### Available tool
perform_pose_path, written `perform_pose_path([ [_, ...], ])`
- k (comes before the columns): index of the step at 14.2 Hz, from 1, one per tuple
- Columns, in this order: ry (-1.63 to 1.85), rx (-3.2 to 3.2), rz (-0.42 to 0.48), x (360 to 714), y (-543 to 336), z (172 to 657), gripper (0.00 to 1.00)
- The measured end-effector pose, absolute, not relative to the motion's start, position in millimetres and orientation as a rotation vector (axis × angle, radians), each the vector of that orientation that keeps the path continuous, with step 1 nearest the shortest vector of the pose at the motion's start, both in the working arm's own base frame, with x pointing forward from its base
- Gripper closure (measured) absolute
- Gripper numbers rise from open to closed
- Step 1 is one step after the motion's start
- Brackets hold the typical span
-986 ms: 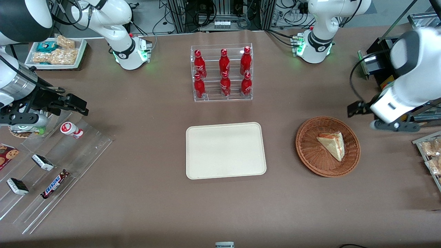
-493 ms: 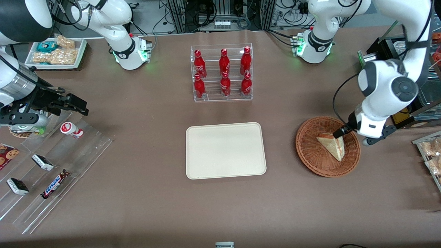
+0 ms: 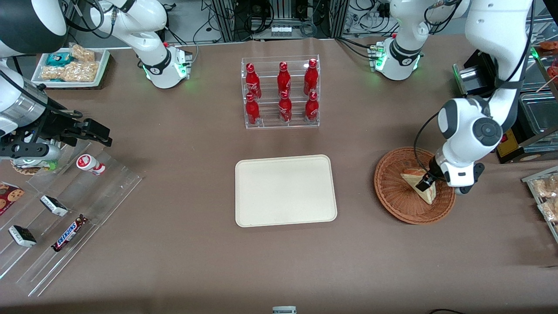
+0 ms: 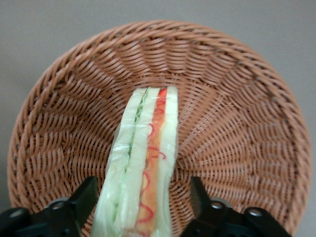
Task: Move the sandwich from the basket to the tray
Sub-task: 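Lower the open left gripper around the wrapped sandwich and close it, then lift the sandwich out of the basket and carry it to the tray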
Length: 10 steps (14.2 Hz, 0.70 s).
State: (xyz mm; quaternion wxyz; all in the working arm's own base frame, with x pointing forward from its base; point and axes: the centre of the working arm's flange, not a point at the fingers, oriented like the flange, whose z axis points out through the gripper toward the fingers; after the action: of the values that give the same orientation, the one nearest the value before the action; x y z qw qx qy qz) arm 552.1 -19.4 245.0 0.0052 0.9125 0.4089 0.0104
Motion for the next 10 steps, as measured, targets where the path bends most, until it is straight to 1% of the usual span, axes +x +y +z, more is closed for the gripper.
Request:
perform_pose_path([
  [2,1.288,2.865,-0.002,551.8,-22.2,247.3,0.46],
  [3,1.282,2.875,-0.03,554.2,-25.8,256.9,0.56],
  [4,1.265,2.887,-0.049,560.0,-33.5,272.7,0.61],
  [5,1.232,2.902,-0.054,568.5,-47.1,293.4,0.72],
  [6,1.183,2.922,-0.053,577.8,-67.4,314.9,0.79],
  [8,1.067,2.959,-0.035,590.7,-116.3,346.1,0.81],
  [9,0.991,2.976,-0.018,594.2,-145.2,352.9,0.85],
  [10,0.899,2.996,-0.005,596.4,-178.7,353.7,0.85],
])
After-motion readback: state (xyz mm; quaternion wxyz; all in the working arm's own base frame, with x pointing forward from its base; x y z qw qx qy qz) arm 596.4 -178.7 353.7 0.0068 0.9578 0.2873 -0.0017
